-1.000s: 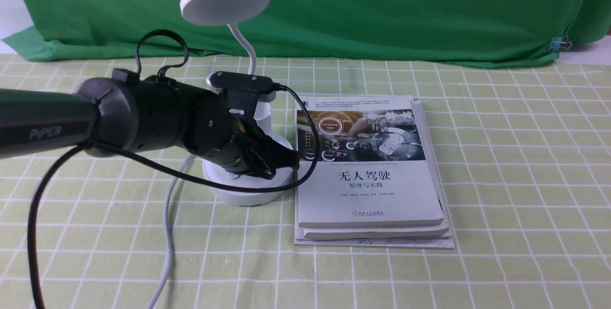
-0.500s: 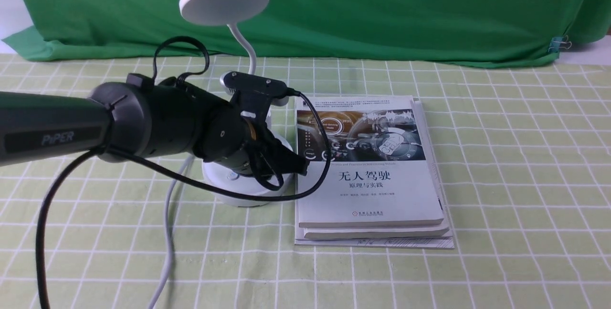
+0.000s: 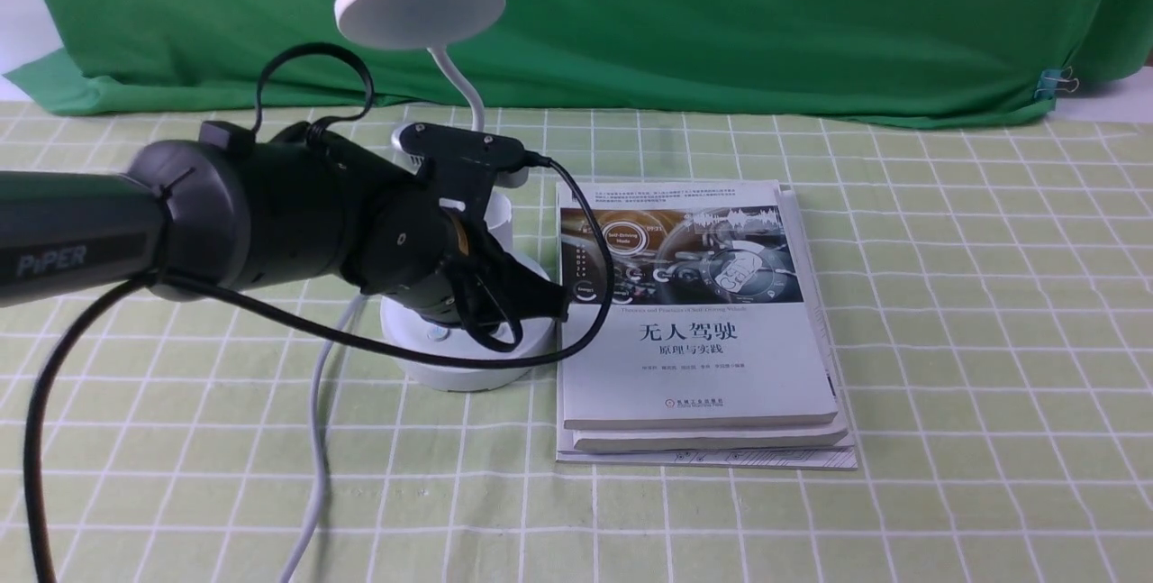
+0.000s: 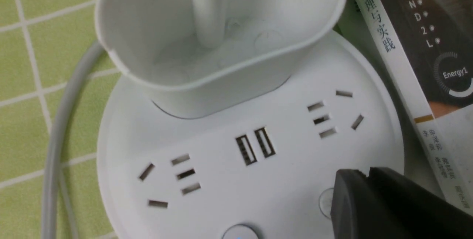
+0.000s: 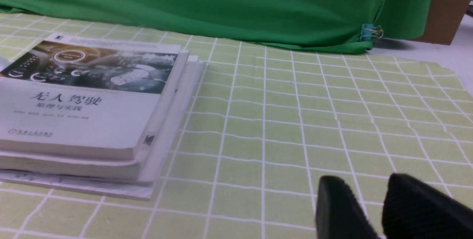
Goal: Turn on the table lamp on the green coffee tablecloth with your hand.
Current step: 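Press the power button on the lamp base to turn the lamp on with the left gripper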
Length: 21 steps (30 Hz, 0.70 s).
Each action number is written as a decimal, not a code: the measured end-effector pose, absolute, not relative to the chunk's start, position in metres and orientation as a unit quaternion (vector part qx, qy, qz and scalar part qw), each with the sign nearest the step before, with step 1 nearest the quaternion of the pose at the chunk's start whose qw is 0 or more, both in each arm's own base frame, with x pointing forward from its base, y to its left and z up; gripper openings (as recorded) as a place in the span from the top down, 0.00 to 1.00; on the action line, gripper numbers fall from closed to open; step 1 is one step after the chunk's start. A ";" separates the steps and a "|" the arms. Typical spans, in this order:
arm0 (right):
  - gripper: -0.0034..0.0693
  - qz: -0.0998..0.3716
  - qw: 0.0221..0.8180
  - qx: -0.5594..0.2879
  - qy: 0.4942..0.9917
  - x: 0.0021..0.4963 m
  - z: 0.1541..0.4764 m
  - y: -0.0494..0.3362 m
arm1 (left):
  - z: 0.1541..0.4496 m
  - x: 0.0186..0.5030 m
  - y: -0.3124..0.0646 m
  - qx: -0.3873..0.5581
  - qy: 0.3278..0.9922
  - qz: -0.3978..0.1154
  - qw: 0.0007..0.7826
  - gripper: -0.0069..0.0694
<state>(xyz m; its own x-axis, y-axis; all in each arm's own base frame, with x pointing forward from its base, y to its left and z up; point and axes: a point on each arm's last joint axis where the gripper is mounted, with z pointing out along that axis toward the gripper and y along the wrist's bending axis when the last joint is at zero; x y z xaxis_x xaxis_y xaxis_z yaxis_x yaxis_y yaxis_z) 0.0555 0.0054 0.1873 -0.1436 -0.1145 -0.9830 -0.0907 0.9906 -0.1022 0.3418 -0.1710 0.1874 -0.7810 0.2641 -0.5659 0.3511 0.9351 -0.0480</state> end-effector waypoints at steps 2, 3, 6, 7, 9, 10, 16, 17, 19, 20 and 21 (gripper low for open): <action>0.62 -0.009 0.651 -0.068 0.756 0.055 0.187 0.005 | 0.185 0.342 -0.171 0.163 0.941 -0.076 0.287 0.88; 0.62 -0.009 0.651 -0.068 0.756 0.055 0.187 0.005 | 0.184 0.343 -0.172 0.163 0.941 -0.076 0.286 0.88; 0.62 -0.009 0.651 -0.068 0.756 0.055 0.187 0.005 | 0.176 0.344 -0.172 0.163 0.944 -0.073 0.277 0.88; 0.62 -0.009 0.651 -0.068 0.756 0.055 0.187 0.005 | 0.175 0.344 -0.172 0.163 0.944 -0.073 0.276 0.88; 0.62 -0.009 0.651 -0.068 0.756 0.055 0.187 0.005 | 0.174 0.344 -0.172 0.164 0.945 -0.072 0.275 0.88; 0.62 -0.009 0.651 -0.068 0.756 0.055 0.187 0.005 | 0.174 0.344 -0.172 0.164 0.945 -0.072 0.275 0.88; 0.62 -0.009 0.651 -0.068 0.756 0.055 0.187 0.005 | 0.173 0.345 -0.173 0.163 0.944 -0.073 0.277 0.88; 0.62 -0.009 0.651 -0.068 0.756 0.055 0.187 0.005 | 0.172 0.345 -0.173 0.163 0.944 -0.073 0.277 0.88; 0.62 -0.009 0.651 -0.068 0.756 0.055 0.187 0.005 | 0.172 0.345 -0.173 0.165 0.943 -0.072 0.279 0.88; 0.62 -0.009 0.651 -0.068 0.756 0.055 0.187 0.005 | 0.170 0.345 -0.173 0.167 0.942 -0.073 0.283 0.88; 0.62 -0.009 0.651 -0.068 0.756 0.055 0.187 0.005 | 0.170 0.345 -0.172 0.167 0.942 -0.072 0.282 0.88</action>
<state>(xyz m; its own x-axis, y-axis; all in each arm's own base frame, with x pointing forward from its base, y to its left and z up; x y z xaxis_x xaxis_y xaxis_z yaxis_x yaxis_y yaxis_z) 0.0555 0.0054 0.1873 -0.1436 -0.1145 -0.9830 -0.0907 0.9906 -0.1022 0.3449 -0.1724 0.1701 -0.7847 0.2735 -0.5563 0.3553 0.9338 -0.0421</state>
